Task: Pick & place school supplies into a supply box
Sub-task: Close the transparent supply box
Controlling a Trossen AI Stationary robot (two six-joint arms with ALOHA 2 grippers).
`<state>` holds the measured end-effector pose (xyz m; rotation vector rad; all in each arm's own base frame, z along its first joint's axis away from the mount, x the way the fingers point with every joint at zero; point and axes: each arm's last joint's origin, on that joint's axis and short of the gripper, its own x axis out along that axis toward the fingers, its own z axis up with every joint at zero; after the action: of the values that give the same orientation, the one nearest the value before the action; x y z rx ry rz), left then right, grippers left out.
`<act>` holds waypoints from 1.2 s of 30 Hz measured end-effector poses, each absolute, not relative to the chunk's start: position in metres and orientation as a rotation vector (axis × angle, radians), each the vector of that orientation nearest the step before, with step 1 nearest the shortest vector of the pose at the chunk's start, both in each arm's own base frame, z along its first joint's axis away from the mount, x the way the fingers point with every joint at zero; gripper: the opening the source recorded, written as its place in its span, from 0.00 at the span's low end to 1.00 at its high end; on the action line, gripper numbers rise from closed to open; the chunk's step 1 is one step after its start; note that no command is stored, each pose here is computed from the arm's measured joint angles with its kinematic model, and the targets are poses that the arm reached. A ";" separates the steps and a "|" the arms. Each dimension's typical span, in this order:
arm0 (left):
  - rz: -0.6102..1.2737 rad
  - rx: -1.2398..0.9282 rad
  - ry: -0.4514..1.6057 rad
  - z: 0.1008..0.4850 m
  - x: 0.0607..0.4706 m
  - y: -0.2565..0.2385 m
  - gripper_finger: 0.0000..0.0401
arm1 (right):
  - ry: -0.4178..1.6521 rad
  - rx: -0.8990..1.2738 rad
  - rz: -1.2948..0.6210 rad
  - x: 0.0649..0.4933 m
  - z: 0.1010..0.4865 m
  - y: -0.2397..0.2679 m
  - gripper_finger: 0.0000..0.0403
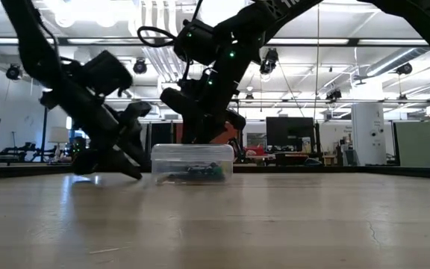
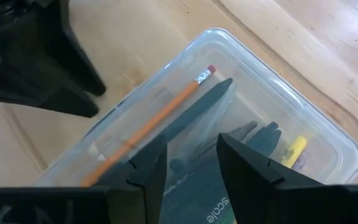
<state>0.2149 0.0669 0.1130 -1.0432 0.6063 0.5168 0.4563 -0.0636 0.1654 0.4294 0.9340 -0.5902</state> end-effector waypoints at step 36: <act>0.398 -0.781 0.611 0.117 0.247 0.077 0.28 | 0.949 0.400 -0.582 0.451 0.170 -0.054 0.34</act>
<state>0.2470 0.0774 0.1165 -0.7811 0.6113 0.3979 0.4514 -0.0537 0.1701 0.4000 0.9486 -0.5818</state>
